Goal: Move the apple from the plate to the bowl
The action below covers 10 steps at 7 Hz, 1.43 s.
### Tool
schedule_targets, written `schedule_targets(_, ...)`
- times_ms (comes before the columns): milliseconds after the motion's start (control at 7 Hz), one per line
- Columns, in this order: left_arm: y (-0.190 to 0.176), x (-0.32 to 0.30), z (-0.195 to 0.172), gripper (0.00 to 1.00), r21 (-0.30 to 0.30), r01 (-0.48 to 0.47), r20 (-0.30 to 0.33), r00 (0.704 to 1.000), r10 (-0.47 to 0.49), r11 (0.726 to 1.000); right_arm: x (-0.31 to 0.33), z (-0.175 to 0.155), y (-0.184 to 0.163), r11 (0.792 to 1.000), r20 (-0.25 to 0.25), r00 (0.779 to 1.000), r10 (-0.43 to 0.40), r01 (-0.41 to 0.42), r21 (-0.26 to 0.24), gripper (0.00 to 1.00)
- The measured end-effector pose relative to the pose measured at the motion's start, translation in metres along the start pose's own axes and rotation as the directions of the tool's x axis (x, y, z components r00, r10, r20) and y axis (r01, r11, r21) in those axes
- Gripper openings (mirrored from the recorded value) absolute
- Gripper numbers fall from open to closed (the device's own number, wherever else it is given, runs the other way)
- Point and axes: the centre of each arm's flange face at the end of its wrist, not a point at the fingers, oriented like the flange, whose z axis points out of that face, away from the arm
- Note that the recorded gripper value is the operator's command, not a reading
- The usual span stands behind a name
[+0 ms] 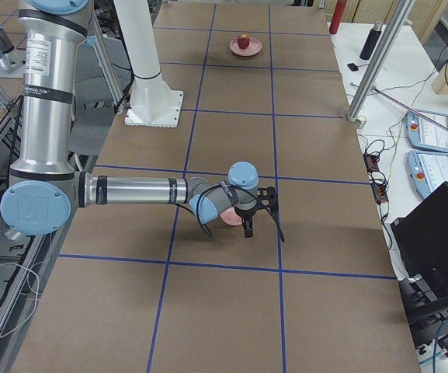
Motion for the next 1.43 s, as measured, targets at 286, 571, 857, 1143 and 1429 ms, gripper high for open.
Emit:
schedule_targets(286, 0.002, -0.001, 0.001, 0.98, -0.001, 0.0, 0.0, 1.0, 0.0, 1.0, 0.001, 0.032, 0.03, 0.999, 0.045, 0.999, 0.018, -0.019, 0.034, 0.0)
schedule_targets(571, 0.005, -0.001, 0.003, 0.98, -0.003, -0.001, -0.001, 1.0, 0.001, 1.0, -0.003, 0.029, 0.046, 1.0, 0.078, 0.997, 0.013, -0.015, 0.024, 0.0)
schedule_targets(857, 0.012, -0.002, 0.007, 0.98, -0.008, 0.0, -0.003, 1.0, 0.0, 1.0, -0.016, 0.016, 0.046, 1.0, 0.138, 0.99, 0.004, -0.005, 0.006, 0.0)
schedule_targets(1143, 0.014, -0.002, 0.008, 0.98, -0.01, 0.001, -0.003, 1.0, -0.001, 1.0, -0.037, -0.003, 0.024, 1.0, 0.189, 0.982, 0.006, -0.007, 0.007, 0.0)
schedule_targets(1429, 0.015, -0.002, 0.008, 0.98, -0.011, 0.002, -0.004, 1.0, -0.002, 1.0, -0.104, -0.03, -0.038, 0.999, 0.197, 0.98, 0.031, -0.032, 0.004, 0.0)
